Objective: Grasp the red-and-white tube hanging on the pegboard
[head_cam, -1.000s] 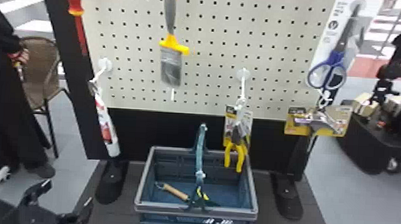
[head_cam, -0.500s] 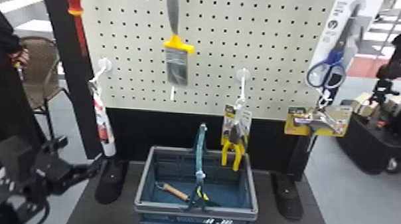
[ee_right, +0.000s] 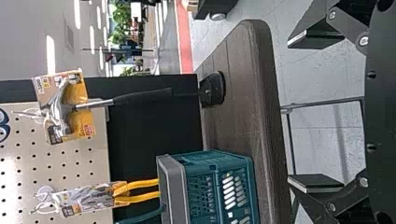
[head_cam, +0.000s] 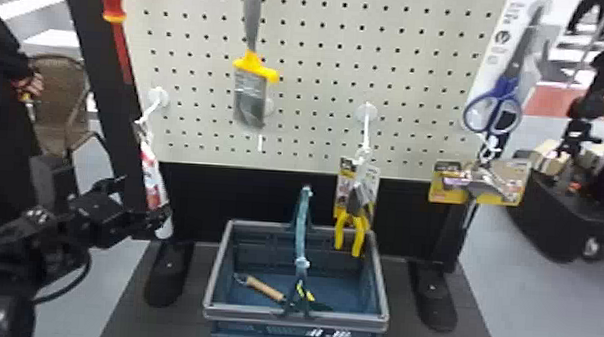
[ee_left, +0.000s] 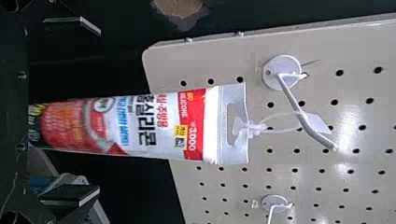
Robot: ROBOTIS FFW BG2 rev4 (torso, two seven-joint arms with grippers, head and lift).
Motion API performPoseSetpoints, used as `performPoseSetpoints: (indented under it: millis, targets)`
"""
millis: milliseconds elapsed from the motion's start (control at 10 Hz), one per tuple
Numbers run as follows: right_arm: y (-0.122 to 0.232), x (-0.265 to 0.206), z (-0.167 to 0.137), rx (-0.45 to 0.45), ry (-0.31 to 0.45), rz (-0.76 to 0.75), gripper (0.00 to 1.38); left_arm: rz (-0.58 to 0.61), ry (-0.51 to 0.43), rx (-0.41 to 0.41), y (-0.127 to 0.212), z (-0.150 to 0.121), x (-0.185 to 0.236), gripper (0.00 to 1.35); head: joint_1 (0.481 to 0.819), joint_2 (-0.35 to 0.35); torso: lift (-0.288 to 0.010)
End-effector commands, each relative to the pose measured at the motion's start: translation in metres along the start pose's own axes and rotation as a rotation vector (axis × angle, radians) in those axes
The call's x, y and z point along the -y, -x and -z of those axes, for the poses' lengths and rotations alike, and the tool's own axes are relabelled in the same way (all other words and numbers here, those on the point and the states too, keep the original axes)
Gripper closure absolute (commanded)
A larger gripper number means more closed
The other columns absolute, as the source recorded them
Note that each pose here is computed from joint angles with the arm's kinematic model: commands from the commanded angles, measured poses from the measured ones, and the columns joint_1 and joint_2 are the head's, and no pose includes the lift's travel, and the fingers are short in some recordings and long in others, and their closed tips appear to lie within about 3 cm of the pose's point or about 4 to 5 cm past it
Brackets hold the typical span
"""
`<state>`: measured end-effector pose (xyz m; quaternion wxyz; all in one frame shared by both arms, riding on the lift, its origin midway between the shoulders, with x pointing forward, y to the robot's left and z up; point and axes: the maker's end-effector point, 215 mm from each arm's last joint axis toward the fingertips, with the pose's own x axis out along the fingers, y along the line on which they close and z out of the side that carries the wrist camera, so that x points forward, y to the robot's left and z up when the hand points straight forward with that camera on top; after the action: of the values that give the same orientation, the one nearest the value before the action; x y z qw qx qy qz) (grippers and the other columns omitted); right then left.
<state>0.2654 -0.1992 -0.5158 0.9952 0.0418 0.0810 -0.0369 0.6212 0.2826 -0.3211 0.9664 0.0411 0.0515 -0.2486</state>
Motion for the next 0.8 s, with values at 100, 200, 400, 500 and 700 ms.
performPoseSetpoints:
  millis: [100,200,400,500,700]
  targets:
    - [0.000,-0.002,0.003,-0.005,-0.005,-0.001,0.26,0.039,-0.004,0.002,-0.020,-0.016,0.004,0.13,0.549,0.000,-0.100]
    - [0.000,-0.003,0.003,-0.005,-0.007,-0.002,0.26,0.040,-0.013,0.001,-0.021,-0.018,0.004,0.14,0.549,0.000,-0.100]
    - [0.000,-0.002,0.004,-0.007,-0.007,-0.001,0.26,0.036,-0.012,-0.010,-0.020,-0.012,0.004,0.76,0.549,0.000,-0.100]
    - [0.001,-0.002,0.004,-0.008,-0.009,0.000,0.26,0.036,0.006,-0.026,-0.020,-0.006,0.006,0.83,0.549,0.000,-0.100]
    - [0.001,-0.002,0.004,-0.008,-0.009,0.000,0.26,0.037,0.000,-0.023,-0.020,-0.004,0.009,1.11,0.549,0.000,-0.100]
